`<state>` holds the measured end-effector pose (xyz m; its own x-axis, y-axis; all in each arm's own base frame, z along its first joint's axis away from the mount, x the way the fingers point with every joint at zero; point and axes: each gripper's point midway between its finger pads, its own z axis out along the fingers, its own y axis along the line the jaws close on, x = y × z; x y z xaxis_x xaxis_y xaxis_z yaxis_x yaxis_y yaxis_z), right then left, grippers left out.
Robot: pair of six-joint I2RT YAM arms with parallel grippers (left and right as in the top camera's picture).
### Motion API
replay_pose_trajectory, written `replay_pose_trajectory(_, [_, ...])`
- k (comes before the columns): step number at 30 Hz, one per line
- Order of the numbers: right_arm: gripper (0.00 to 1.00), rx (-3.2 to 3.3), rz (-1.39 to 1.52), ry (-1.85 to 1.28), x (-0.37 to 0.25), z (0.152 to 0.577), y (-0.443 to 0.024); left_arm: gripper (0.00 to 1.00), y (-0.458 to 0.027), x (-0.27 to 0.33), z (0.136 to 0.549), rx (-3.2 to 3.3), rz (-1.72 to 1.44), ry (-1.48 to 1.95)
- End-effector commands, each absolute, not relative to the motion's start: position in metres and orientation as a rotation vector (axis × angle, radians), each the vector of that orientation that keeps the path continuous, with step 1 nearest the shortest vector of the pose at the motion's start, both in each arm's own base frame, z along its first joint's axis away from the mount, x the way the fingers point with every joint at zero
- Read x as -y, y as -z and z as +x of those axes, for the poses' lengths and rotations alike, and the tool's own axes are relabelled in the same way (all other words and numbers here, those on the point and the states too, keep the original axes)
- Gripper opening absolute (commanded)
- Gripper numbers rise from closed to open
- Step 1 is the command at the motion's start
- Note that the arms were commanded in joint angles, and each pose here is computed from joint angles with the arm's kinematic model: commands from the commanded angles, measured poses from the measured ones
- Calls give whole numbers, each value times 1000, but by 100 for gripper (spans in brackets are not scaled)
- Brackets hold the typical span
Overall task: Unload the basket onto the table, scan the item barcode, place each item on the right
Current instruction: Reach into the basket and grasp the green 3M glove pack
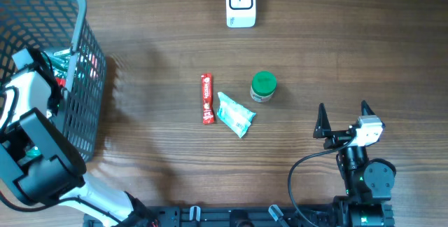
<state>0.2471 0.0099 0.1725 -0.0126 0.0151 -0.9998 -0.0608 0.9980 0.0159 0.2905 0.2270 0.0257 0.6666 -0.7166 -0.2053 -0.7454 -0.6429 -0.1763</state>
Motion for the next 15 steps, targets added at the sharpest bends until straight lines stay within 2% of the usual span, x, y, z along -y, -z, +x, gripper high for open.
replay_pose_trajectory(1, [100, -1579, -12, -55, -6, 247, -173, 4, 18, -201, 278, -1320, -2730, -165])
replay_pose_trajectory(4, [100, -1579, -12, -55, -6, 247, -173, 4, -9, -212, 296, -1394, -2613, -98])
replay_pose_trajectory(7, [100, -1579, -12, -55, -6, 247, -173, 4, -60, -228, 321, -1428, -2442, -3])
replay_pose_trajectory(11, [100, -1579, -12, -55, -6, 247, -173, 4, -177, -247, 351, -1360, -2155, 150])
replay_pose_trajectory(15, [100, -1579, -12, -55, -6, 247, -173, 4, -309, -239, 339, -1202, -1937, 287])
